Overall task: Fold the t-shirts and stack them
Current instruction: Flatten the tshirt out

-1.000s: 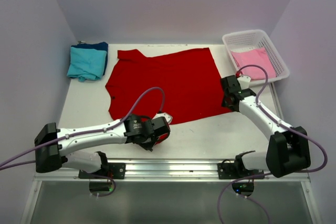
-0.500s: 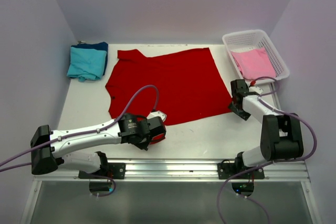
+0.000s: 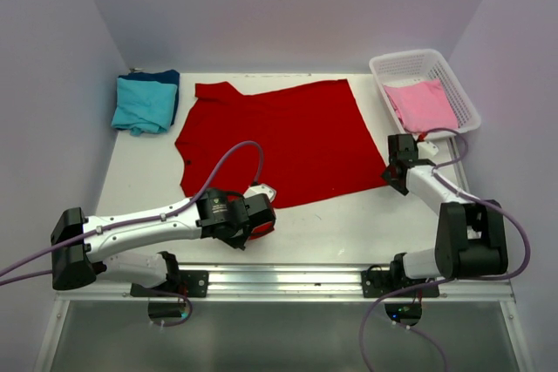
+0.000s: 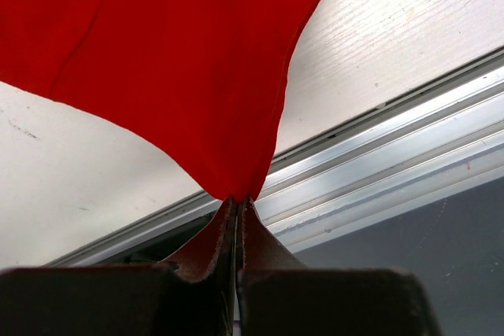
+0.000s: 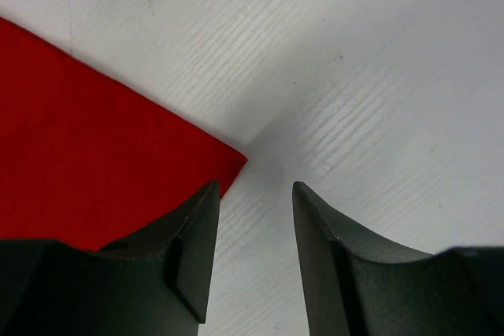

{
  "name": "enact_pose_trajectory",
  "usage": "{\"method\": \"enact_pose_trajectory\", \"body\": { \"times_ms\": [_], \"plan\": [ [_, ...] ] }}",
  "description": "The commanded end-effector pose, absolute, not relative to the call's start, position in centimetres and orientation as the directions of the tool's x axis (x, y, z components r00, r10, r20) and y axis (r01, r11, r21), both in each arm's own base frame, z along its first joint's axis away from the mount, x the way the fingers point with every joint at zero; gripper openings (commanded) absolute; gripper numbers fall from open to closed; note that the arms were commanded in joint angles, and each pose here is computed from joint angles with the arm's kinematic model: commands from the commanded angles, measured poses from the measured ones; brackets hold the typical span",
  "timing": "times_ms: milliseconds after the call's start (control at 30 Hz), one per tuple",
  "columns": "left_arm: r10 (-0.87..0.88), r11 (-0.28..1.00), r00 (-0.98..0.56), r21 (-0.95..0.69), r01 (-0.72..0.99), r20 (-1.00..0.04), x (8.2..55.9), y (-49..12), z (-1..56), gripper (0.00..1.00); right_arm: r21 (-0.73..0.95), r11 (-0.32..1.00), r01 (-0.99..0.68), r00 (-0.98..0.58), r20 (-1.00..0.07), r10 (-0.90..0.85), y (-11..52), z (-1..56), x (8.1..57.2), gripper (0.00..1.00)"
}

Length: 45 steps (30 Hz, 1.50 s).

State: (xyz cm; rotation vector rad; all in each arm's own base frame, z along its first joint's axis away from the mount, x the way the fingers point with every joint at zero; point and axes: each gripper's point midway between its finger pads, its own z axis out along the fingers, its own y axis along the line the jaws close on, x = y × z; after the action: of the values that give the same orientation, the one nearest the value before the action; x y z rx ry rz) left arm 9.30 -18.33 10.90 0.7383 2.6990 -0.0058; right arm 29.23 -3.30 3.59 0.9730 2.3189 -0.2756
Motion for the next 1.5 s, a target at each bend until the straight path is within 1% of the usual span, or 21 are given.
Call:
{"method": "enact_pose_trajectory", "body": {
  "times_ms": [0,300,567,700,767,1033,1100,1200,1233,1300,1400,1467],
  "plan": [
    [0.481,0.871,-0.805,0.081,0.485,-0.348,9.5,-18.6,11.3,0.00,0.078,0.706,0.704,-0.501,-0.651,0.571,-3.8,5.0,31.2,0.45],
    [0.473,0.874,-0.809,0.074,0.480,-0.349,9.4,-18.6,11.2,0.00,0.055,0.715,0.697,-0.526,-0.638,0.562,-4.1,3.8,32.6,0.43],
    [0.466,0.878,-0.813,0.066,0.474,-0.349,9.3,-18.6,11.1,0.00,0.090,0.725,0.683,-0.524,-0.631,0.572,-3.6,3.7,33.4,0.41],
    [0.464,0.878,-0.813,0.061,0.475,-0.353,9.3,-18.7,11.1,0.00,0.093,0.728,0.679,-0.529,-0.626,0.573,-3.5,3.5,33.4,0.37],
    [0.463,0.878,-0.813,0.060,0.475,-0.354,9.3,-18.8,11.1,0.00,0.090,0.730,0.677,-0.537,-0.618,0.574,-3.4,3.3,33.3,0.36],
    [0.453,0.884,-0.816,0.060,0.464,-0.358,9.3,-18.6,11.3,0.00,0.148,0.731,0.666,-0.571,-0.530,0.628,-1.5,2.1,31.7,0.34],
    [0.451,0.885,-0.816,0.059,0.463,-0.361,9.3,-18.5,11.3,0.00,0.154,0.729,0.667,-0.565,-0.532,0.630,-1.5,2.4,31.4,0.33],
    [0.450,0.885,-0.817,0.062,0.461,-0.361,9.3,-18.4,11.4,0.00,0.142,0.732,0.666,-0.579,-0.521,0.627,-1.4,2.3,30.8,0.27],
    [0.449,0.886,-0.817,0.063,0.459,-0.362,9.4,-18.4,11.4,0.00,0.144,0.733,0.664,-0.581,-0.518,0.628,-1.3,2.4,30.8,0.23],
    [0.445,0.888,-0.817,0.062,0.456,-0.366,9.4,-18.4,11.5,0.00,0.148,0.738,0.659,-0.585,-0.516,0.626,-1.2,2.5,30.5,0.18],
    [0.435,0.892,-0.820,0.055,0.449,-0.373,9.4,-18.4,11.7,0.00,0.149,0.741,0.655,-0.582,-0.525,0.621,-1.3,2.8,30.2,0.06],
    [0.428,0.895,-0.819,0.050,0.444,-0.382,9.5,-18.4,12.0,0.00,0.148,0.743,0.653,-0.584,-0.527,0.618,-1.4,3.0,30.0,0.01]
  ]
}}
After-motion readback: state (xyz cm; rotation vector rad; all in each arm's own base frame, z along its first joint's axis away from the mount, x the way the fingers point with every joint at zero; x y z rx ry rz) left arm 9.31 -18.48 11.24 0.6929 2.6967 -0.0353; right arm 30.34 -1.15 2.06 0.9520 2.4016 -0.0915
